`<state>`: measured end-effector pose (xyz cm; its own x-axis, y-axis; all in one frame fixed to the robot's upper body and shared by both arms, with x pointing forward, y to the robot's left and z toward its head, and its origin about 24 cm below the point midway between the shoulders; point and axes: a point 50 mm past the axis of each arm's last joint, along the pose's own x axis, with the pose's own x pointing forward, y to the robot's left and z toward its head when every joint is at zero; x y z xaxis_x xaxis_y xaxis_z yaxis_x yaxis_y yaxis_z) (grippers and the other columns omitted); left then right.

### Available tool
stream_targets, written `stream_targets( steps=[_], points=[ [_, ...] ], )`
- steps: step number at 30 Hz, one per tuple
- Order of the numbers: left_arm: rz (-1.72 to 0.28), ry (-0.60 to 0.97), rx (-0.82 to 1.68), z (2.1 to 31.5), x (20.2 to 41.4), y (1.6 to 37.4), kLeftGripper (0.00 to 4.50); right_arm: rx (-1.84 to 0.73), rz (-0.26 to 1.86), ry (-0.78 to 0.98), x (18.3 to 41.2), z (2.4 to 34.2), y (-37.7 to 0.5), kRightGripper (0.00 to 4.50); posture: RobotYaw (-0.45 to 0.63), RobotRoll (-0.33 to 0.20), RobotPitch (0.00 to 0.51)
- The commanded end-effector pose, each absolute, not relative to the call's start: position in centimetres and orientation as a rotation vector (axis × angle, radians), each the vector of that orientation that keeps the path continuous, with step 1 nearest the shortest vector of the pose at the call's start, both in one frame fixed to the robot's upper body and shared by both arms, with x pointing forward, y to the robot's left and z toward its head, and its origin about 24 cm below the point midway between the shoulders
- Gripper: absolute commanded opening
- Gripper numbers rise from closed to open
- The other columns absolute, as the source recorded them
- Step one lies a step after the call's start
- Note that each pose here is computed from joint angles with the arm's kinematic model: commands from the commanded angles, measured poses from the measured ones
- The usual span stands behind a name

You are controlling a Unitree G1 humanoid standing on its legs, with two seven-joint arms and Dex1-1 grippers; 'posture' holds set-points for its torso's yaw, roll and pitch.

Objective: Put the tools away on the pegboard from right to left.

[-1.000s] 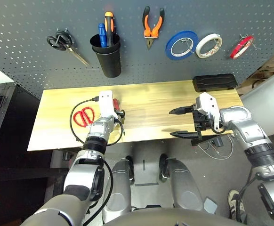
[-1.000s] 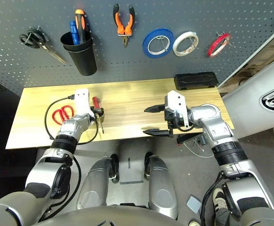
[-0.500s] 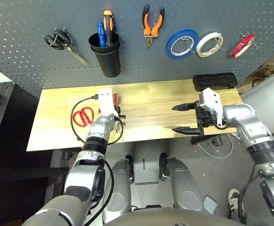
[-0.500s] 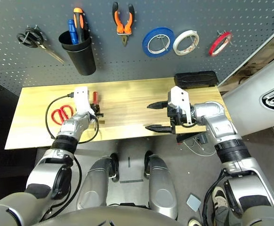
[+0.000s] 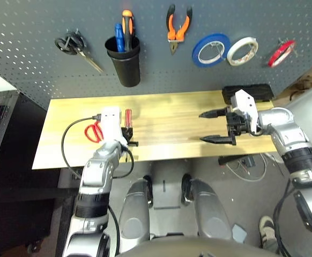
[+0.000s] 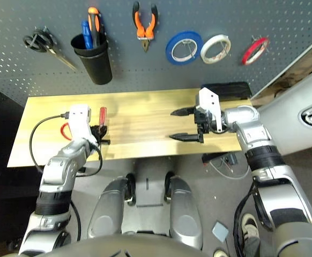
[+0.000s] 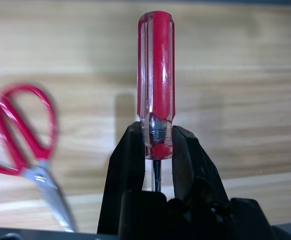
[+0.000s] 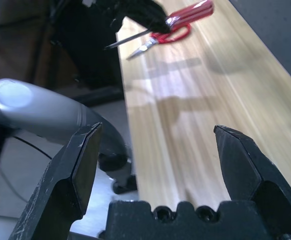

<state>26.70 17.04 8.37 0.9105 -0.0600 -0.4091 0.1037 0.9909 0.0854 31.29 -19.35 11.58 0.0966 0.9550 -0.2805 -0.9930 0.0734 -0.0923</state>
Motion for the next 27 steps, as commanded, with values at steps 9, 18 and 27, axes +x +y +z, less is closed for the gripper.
stream_targets(
  steps=[9, 18, 27],
  points=[
    [-0.075, 0.25, 0.177, 12.6, 25.6, 18.1, 0.8, -0.281, 1.484, 0.061, 31.8, 15.6, -20.6, 4.5, 0.06, 0.0, 0.147],
    [-0.064, -0.007, 0.162, 15.6, 24.9, 18.4, 0.8, -0.237, 1.463, -0.057, 31.2, 18.0, -20.4, 4.5, 0.06, 0.0, 0.119],
    [-0.1, -0.27, 0.153, 19.0, 25.5, 17.5, 0.8, -0.246, 1.435, -0.116, 31.3, 19.6, -20.4, 4.5, 0.06, 0.0, 0.111]
  ],
)
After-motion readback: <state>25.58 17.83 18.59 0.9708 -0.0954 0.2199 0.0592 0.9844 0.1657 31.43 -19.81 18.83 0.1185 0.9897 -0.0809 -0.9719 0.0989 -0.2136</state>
